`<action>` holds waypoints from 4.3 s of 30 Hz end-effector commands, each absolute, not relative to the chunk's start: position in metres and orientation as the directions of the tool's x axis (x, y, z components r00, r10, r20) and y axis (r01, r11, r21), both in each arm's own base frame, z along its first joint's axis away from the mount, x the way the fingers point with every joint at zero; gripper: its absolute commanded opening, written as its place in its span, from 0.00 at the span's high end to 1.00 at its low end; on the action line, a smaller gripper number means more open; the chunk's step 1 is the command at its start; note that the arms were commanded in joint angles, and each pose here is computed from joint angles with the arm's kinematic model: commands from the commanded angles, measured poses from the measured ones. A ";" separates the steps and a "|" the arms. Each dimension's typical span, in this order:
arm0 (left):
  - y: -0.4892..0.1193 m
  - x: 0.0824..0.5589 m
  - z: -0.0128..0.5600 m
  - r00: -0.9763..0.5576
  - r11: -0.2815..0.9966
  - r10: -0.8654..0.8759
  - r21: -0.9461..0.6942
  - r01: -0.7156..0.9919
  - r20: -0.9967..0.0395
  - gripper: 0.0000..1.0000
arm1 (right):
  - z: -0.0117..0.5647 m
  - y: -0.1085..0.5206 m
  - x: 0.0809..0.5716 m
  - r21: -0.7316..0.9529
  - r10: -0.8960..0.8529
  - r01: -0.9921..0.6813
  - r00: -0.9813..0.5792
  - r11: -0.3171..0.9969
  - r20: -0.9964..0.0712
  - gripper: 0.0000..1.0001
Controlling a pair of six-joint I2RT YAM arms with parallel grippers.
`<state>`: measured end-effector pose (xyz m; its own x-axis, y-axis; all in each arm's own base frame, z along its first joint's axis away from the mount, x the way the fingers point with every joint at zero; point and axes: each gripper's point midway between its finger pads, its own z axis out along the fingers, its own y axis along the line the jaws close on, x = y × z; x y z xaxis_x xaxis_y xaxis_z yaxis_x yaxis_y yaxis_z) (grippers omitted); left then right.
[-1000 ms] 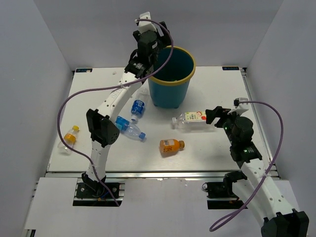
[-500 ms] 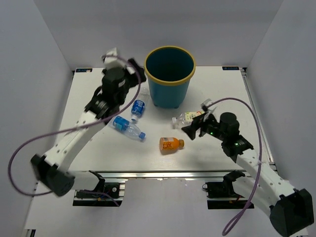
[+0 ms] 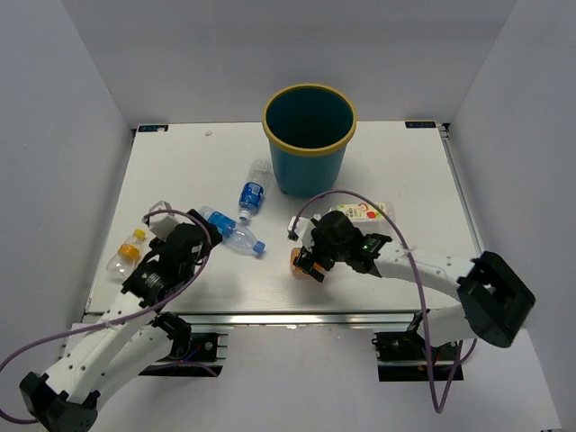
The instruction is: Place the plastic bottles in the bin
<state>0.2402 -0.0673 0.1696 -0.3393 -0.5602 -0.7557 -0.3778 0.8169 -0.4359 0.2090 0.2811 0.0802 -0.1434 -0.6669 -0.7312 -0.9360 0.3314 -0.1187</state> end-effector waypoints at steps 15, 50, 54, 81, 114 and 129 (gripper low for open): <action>-0.053 0.247 0.168 -0.286 0.802 -0.549 -0.398 -0.446 -0.786 0.02 | 0.098 0.312 0.230 -0.167 -0.642 -0.932 -0.085 0.322 -0.762 0.60; -0.074 0.251 0.153 -0.339 0.817 -0.561 -0.439 -0.374 -0.755 0.02 | 0.417 0.308 0.488 -0.227 -0.199 -0.455 0.111 0.861 -0.974 0.10; -0.078 0.253 0.151 -0.343 0.812 -0.570 -0.448 -0.374 -0.747 0.02 | 0.443 0.293 0.464 -0.206 -0.157 -0.456 0.144 0.866 -0.977 0.11; -0.092 0.278 0.129 -0.278 0.679 -0.709 -0.523 -0.515 -0.648 0.02 | 0.257 0.093 0.278 0.170 0.170 -0.082 0.000 0.982 -0.985 0.11; -0.078 0.328 0.110 -0.339 0.654 -0.702 -0.378 -0.655 -0.627 0.41 | 0.241 0.088 0.282 0.109 0.106 -0.037 -0.057 0.993 -0.993 0.11; -0.155 0.456 0.409 -0.043 0.730 -0.684 -0.684 -0.022 -0.728 0.51 | 0.243 0.086 0.281 0.105 0.103 -0.027 -0.049 0.994 -0.993 0.11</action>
